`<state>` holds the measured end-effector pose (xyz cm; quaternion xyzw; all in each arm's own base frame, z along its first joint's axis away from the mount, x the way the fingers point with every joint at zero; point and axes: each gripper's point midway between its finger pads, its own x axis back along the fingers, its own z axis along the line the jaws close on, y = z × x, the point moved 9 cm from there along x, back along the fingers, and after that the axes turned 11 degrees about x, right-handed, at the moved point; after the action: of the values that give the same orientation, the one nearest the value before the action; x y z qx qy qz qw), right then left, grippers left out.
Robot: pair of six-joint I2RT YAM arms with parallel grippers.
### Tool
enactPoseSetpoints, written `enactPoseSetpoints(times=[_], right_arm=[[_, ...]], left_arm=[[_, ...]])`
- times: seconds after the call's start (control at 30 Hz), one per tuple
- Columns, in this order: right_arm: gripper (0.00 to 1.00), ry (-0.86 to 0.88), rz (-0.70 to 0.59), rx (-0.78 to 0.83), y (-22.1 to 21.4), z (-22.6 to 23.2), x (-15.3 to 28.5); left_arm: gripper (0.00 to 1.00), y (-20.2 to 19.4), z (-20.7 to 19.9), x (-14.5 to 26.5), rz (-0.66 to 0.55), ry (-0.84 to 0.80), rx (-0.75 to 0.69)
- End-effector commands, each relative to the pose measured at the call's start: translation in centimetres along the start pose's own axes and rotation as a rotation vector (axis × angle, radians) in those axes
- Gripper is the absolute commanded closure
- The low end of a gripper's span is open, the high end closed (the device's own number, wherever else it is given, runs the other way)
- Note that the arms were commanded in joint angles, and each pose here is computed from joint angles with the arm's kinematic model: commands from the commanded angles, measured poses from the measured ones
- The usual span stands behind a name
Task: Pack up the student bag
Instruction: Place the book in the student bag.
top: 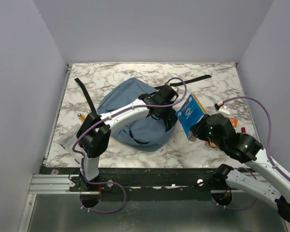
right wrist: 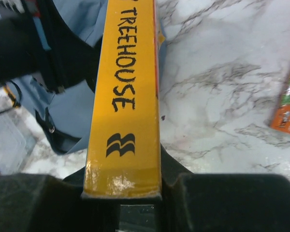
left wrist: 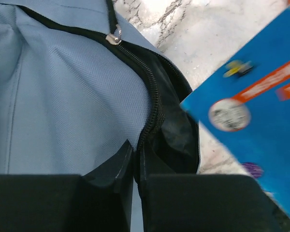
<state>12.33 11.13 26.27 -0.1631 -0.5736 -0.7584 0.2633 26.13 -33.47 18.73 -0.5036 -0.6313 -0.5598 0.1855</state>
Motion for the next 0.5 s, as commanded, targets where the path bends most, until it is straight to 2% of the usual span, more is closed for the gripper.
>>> enactPoseSetpoints(times=[0.0, 0.1, 0.27, 0.47], right_arm=[[1.0, 0.22, 0.02, -0.051, 0.3, 2.7, -0.1], [1.0, 0.293, 0.06, -0.089, 0.0, 3.5, -0.1], [1.0, 0.378, 0.18, -0.143, -1.1, 4.8, -0.4], [1.0, 0.469, 0.308, -0.225, -2.9, 5.7, -0.9]], left_arm=[[0.93, 1.6, 0.3, 4.4, 0.034, -0.157, -0.055], [0.98, 2.2, 0.6, 5.7, 0.065, -0.213, -0.064], [1.0, 3.2, 0.2, 7.9, 0.104, -0.271, -0.099], [1.0, 4.4, 0.0, 9.7, 0.064, -0.29, -0.114]])
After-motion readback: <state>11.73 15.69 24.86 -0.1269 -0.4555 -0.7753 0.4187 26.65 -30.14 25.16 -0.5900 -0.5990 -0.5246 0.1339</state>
